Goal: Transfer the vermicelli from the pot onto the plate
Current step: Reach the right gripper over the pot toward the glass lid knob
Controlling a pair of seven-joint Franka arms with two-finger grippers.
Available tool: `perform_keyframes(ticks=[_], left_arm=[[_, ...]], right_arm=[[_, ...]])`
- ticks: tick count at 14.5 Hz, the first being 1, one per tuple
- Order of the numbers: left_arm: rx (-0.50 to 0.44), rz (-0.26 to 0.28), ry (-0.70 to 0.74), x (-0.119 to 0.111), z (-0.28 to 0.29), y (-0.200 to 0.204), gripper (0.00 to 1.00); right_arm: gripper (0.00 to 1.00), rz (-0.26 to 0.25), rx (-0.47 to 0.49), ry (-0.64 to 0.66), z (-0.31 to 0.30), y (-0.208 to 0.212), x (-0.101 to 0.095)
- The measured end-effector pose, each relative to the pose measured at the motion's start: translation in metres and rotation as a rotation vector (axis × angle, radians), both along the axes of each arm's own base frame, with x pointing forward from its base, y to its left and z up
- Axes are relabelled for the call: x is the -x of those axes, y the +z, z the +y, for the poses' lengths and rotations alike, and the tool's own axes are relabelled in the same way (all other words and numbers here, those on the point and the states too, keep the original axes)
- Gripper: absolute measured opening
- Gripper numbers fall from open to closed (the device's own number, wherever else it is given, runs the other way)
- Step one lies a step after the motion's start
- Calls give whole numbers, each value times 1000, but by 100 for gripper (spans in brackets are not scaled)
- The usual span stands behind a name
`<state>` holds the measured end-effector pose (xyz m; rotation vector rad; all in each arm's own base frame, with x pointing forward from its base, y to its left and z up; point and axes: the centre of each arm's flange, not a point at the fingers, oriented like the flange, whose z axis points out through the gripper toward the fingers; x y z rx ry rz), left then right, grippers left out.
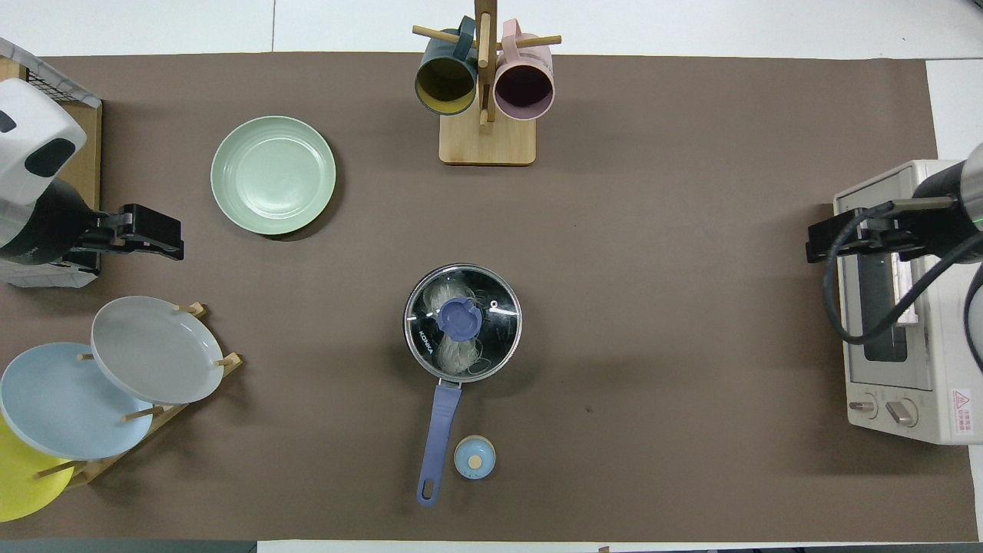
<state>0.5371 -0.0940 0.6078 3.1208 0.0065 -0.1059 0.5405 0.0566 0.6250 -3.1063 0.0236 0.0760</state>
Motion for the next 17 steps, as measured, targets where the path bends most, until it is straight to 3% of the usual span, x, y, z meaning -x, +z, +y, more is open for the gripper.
perform_keyframes(ticks=[3, 9, 11, 13, 17], left_arm=[[0, 0, -1, 0, -1, 0, 100], [0, 1, 2, 0, 1, 0, 100], [0, 1, 3, 0, 1, 0, 100], [0, 1, 2, 0, 1, 0, 100], [0, 0, 5, 0, 3, 0, 100]], right_arm=[[100, -46, -25, -7, 64, -4, -2], [100, -36, 46, -42, 230, -76, -25], [100, -40, 54, -63, 264, -93, -24], [100, -55, 44, -63, 288, -98, -18], [100, -84, 32, -90, 362, -113, 19]])
